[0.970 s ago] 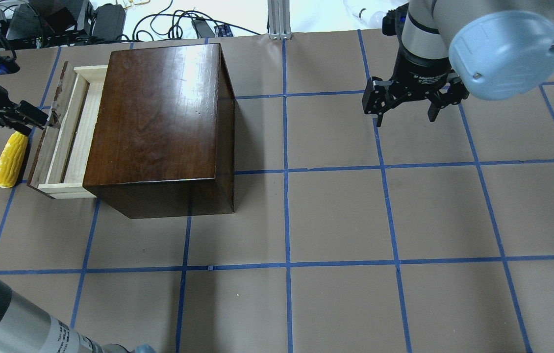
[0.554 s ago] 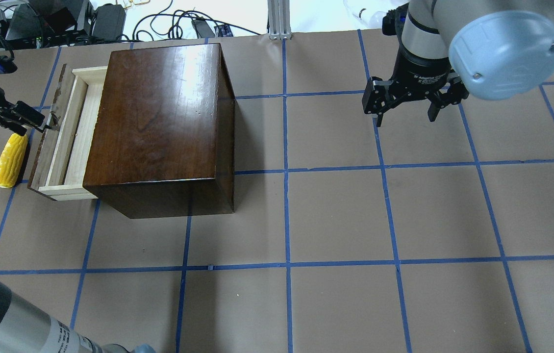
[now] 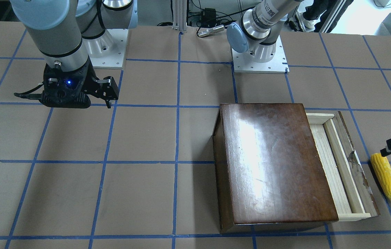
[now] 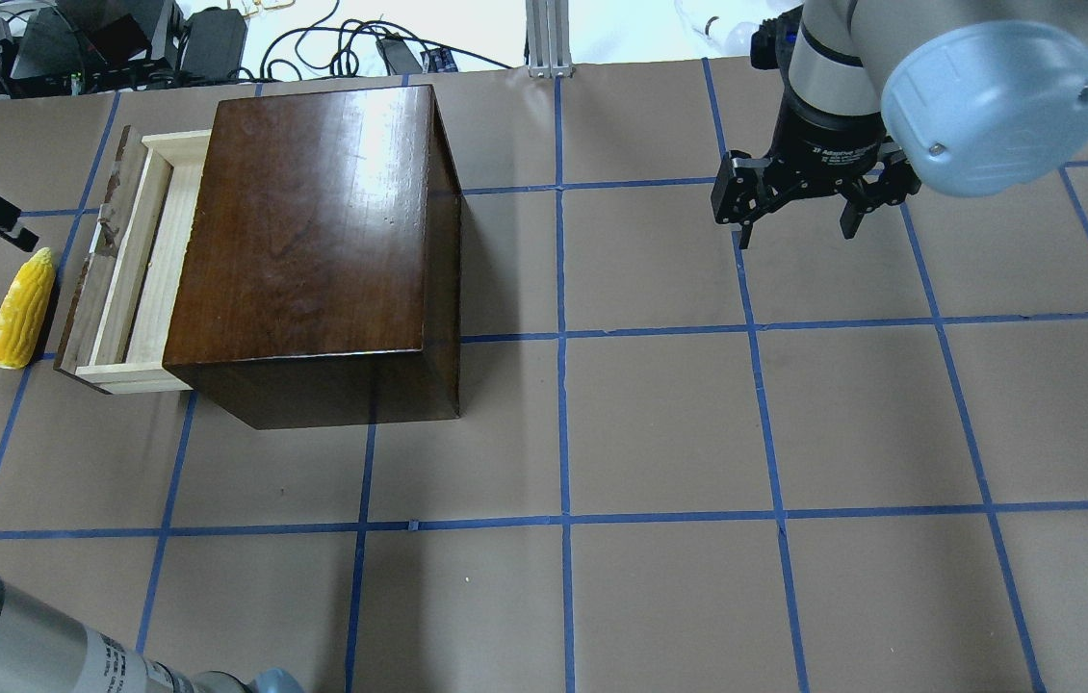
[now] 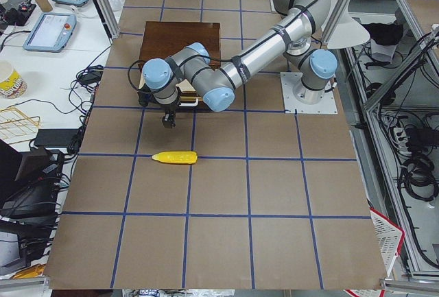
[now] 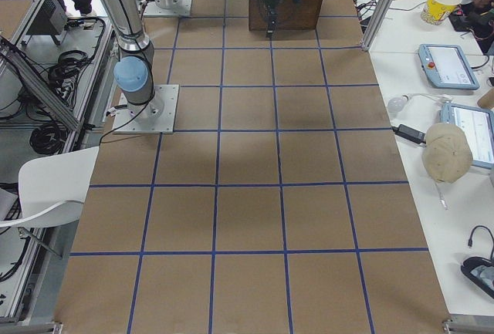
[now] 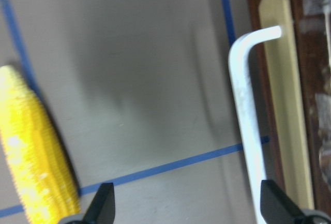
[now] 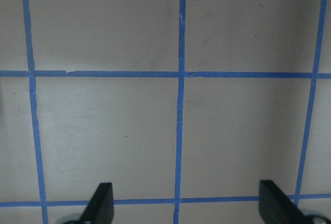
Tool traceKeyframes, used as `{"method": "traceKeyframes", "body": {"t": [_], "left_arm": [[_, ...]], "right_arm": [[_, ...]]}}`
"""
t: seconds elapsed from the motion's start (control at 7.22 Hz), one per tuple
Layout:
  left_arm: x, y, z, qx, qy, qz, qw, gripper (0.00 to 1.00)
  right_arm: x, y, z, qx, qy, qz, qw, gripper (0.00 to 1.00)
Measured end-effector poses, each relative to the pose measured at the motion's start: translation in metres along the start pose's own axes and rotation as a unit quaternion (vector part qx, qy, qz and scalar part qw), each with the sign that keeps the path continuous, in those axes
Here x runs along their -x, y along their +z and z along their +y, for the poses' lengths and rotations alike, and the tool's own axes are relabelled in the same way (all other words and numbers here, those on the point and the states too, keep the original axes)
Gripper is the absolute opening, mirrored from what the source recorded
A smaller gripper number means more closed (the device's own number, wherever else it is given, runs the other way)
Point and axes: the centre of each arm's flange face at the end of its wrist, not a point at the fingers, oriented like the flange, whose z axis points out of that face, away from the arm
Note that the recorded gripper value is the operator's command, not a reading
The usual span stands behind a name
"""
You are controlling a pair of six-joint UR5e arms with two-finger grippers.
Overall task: Open drawer and put corn inside
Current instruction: 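Release the handle and move the left gripper over the yellow corn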
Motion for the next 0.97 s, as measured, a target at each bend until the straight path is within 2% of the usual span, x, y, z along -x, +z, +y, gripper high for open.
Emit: {"method": "traceKeyframes", "body": {"t": [0.14, 0.42, 0.55, 0.97], "left_arm": [[0.014, -0.008, 0.003, 0.005, -0.011, -0.022, 0.9997, 1.0], [0.033, 0.001, 0.005, 0.021, -0.059, -0.057, 0.9964, 1.0], [0.04, 0.015, 0.002, 0.026, -0.075, -0.063, 0.9948, 1.0], [0.057, 0.049, -0.005, 0.036, -0.085, -0.071, 0.9931, 1.0]], "right_arm": [[0.0, 0.0, 0.0, 0.0, 0.0, 0.0, 1.0, 1.0], [0.0, 0.0, 0.0, 0.001, 0.0, 0.0, 1.0, 1.0], [0.0, 0.0, 0.0, 0.001, 0.0, 0.0, 1.0, 1.0], [0.0, 0.0, 0.0, 0.001, 0.0, 0.0, 1.0, 1.0]]}}
